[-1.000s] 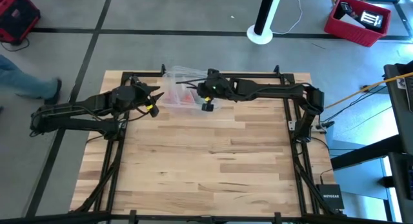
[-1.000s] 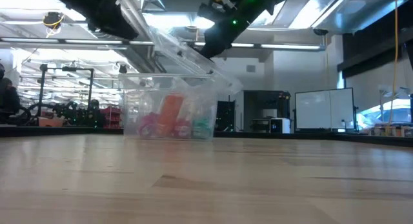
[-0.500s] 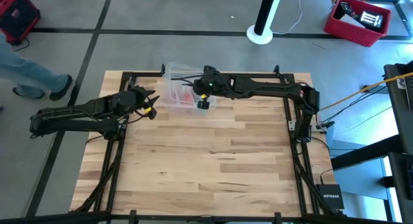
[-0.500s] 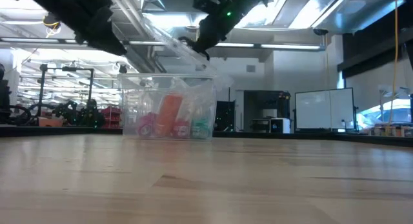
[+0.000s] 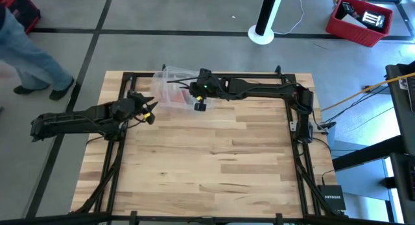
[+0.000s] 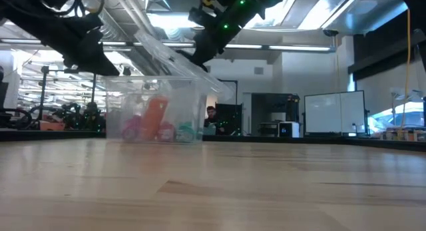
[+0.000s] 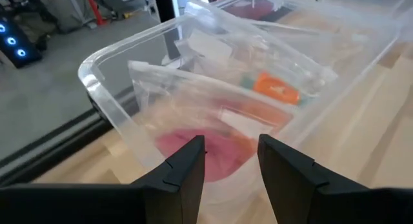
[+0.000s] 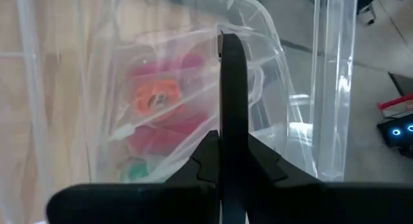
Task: Roll bandage
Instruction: Close the transparent bin
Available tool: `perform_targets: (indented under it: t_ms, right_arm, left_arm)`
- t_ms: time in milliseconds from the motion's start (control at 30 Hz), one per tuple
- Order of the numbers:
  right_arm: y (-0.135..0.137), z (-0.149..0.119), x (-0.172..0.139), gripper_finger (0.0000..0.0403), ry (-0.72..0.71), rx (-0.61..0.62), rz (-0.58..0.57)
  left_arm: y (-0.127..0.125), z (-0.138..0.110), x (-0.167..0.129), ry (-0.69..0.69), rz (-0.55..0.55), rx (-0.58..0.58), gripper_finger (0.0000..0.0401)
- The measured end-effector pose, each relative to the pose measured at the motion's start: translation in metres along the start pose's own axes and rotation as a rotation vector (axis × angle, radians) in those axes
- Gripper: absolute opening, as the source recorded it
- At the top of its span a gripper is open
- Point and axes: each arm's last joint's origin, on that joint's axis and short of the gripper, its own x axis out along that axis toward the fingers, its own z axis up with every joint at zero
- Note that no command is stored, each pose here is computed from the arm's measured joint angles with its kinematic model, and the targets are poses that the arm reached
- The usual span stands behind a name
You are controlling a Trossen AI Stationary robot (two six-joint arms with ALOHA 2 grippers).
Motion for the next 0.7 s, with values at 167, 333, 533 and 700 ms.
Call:
perform_targets:
  t_ms: [167,333,533,700]
  right_arm:
    - [-0.002,0.003,-0.004,0.0034,-0.017,0.002,-0.007]
    - [-0.003,0.003,-0.007,0.0034,0.009,-0.007,-0.003]
    - [-0.005,0.006,-0.009,0.0034,0.003,-0.038,-0.009]
    - [-0.008,0.012,-0.014,0.0034,-0.009,-0.049,-0.014]
  left_arm:
    - [0.000,0.000,0.000,-0.003,0.000,-0.018,0.0137]
    - [-0.001,-0.001,0.002,0.012,-0.006,0.002,0.0137]
    - [-0.005,0.001,0.006,0.017,-0.046,0.003,0.0137]
    - [-0.010,0.003,0.012,0.014,-0.049,-0.016,0.0137]
